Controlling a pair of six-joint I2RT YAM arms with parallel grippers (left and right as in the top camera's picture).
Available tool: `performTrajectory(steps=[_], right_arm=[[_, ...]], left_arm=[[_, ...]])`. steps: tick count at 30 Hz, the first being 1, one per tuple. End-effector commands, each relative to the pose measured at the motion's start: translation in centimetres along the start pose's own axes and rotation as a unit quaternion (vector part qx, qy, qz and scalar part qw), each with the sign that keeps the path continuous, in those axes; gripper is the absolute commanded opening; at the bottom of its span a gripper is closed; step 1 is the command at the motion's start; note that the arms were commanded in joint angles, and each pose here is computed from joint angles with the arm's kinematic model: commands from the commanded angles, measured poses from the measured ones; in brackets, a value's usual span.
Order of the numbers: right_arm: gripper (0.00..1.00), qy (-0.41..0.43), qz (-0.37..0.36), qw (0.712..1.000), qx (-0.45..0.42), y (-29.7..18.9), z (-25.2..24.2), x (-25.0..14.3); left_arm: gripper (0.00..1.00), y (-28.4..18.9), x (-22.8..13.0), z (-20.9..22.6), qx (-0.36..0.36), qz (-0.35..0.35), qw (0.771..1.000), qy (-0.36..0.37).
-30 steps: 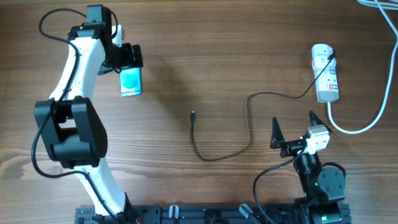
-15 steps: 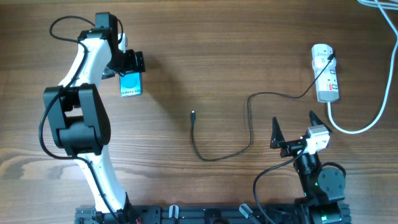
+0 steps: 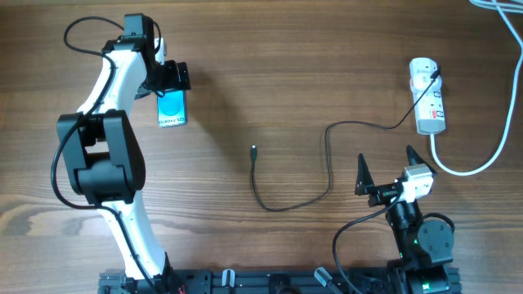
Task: Plug charger to phone and switch on socket
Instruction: 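Reach the left gripper over the Galaxy S25 phone, then grasp the phone's top edge with the left gripper and lift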
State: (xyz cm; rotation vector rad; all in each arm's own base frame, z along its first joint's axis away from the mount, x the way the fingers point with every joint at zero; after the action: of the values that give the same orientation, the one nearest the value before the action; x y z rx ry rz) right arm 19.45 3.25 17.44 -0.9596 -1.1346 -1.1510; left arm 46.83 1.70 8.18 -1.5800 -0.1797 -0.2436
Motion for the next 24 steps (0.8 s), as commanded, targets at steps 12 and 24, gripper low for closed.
performTrajectory(steps=[12,24], right_arm=[[1.0,-0.007,-0.007,1.0,-0.006,0.0,-0.1,0.2],[1.0,-0.007,-0.007,1.0,-0.006,0.0,-0.1,0.2]], left_arm=[[1.0,3.8,-1.7,-0.1,0.006,-0.009,1.0,0.007],[0.85,4.4,-4.0,-0.6,-0.013,0.036,0.999,0.004]])
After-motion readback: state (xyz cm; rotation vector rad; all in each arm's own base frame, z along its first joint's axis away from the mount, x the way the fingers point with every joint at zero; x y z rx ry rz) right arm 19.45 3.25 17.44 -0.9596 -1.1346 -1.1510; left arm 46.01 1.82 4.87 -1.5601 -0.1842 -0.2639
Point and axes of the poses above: each gripper's point midway between its finger pads, its own y axis out along the fingers, its own z axis along the line the jaws close on, x = y × z, the point moved 5 cm from there along -y, back along the fingers, and after that the axes turned 11 degrees about y, right-handed, at the moved point
